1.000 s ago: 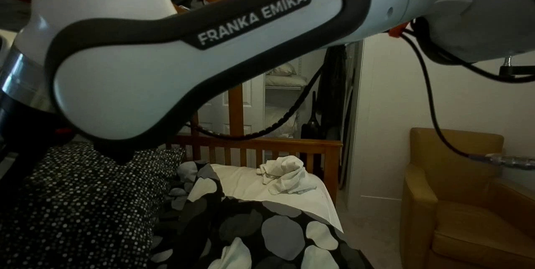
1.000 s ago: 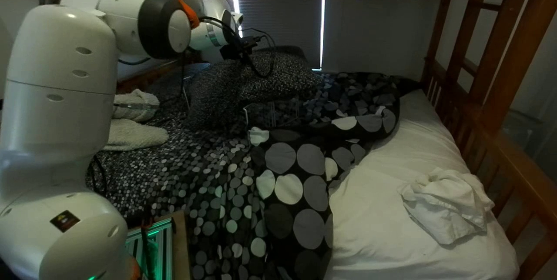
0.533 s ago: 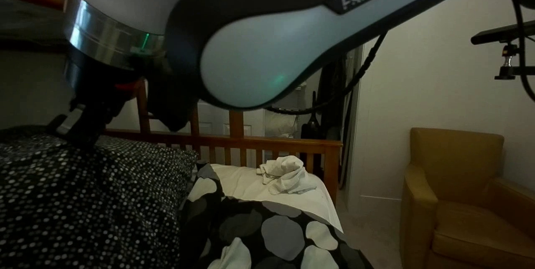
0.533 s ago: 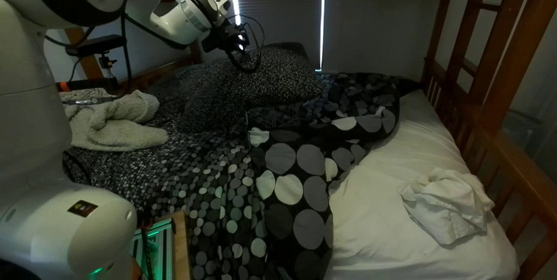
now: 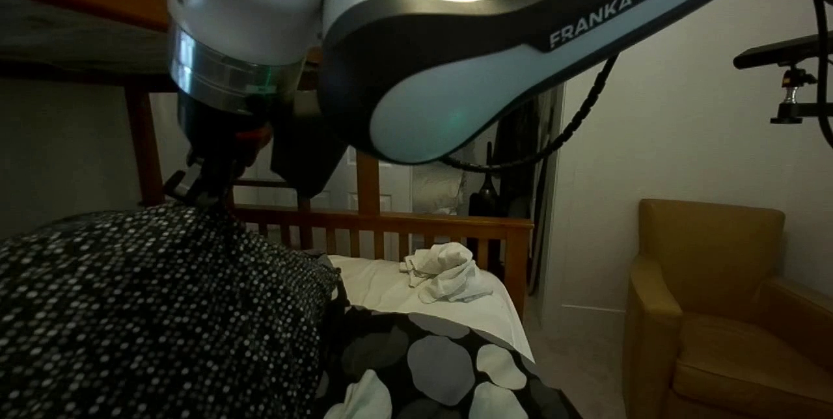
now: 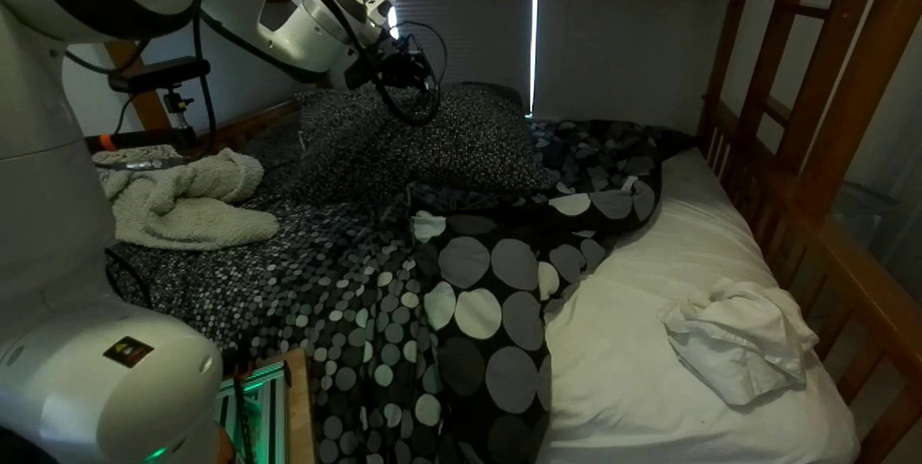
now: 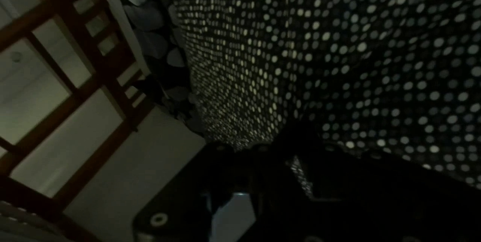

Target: Remove the pillow from the white stand and put it on the bed

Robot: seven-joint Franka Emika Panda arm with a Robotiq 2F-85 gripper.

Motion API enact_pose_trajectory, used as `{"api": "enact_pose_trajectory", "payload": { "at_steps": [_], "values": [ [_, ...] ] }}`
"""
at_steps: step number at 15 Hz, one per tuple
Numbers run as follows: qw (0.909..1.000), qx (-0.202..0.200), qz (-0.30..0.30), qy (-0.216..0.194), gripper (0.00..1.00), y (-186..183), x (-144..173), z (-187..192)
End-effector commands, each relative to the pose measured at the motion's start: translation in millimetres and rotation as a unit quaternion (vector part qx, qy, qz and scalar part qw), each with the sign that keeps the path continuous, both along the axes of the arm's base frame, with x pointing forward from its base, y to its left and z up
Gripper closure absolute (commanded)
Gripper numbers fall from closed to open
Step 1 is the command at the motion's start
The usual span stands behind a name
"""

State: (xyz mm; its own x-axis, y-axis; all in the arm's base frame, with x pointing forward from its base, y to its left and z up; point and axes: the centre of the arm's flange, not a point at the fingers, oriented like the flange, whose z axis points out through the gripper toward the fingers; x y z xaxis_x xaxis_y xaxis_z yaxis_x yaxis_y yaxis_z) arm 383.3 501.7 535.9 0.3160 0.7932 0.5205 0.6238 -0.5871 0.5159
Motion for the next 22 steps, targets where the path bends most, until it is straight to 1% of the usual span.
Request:
{"api": "enact_pose_trajectory", "payload": {
  "at_steps": [1,4,5,7,8,9,10,11,12,13,14,15,18,20,22],
  "values": [
    [0.9951,0.002,-0.093,-0.034,0.98,-75.3,-17.2,40.8],
    [0.9839,0.006,-0.173,-0.047,0.98,-114.9,-31.7,64.6],
    [0.9785,0.004,-0.2,-0.051,0.98,-130.4,-37.5,71.1],
    [0.9638,-0.011,-0.259,-0.062,0.98,-160.4,-54.4,87.9],
    [0.9743,-0.013,-0.221,-0.04,0.94,-122.2,-22.3,64.4],
    [0.9694,-0.018,-0.241,-0.046,0.94,-135.1,-30.5,71.8],
    [0.9672,-0.018,-0.248,-0.052,0.94,-142.4,-37.5,76.1],
    [0.9662,-0.017,-0.251,-0.055,0.98,-146.5,-42.1,77.4],
    [0.9601,-0.015,-0.274,-0.053,0.98,-138.8,-37.2,71.1],
    [0.9434,-0.014,-0.325,-0.066,0.98,-144.8,-28.7,65.4],
    [0.9354,-0.016,-0.346,-0.071,0.98,-154.3,-23.5,65.9],
    [0.925,-0.012,-0.373,-0.073,0.98,-170.9,-23.1,69.7],
    [0.8907,-0.006,-0.449,-0.073,0.98,-224.3,-23.8,84.1],
    [0.8647,-0.004,-0.496,-0.08,0.98,-256.9,-22.3,105.0],
    [0.8358,-0.001,-0.541,-0.092,0.98,-287.3,-16.9,127.8]
  ]
}}
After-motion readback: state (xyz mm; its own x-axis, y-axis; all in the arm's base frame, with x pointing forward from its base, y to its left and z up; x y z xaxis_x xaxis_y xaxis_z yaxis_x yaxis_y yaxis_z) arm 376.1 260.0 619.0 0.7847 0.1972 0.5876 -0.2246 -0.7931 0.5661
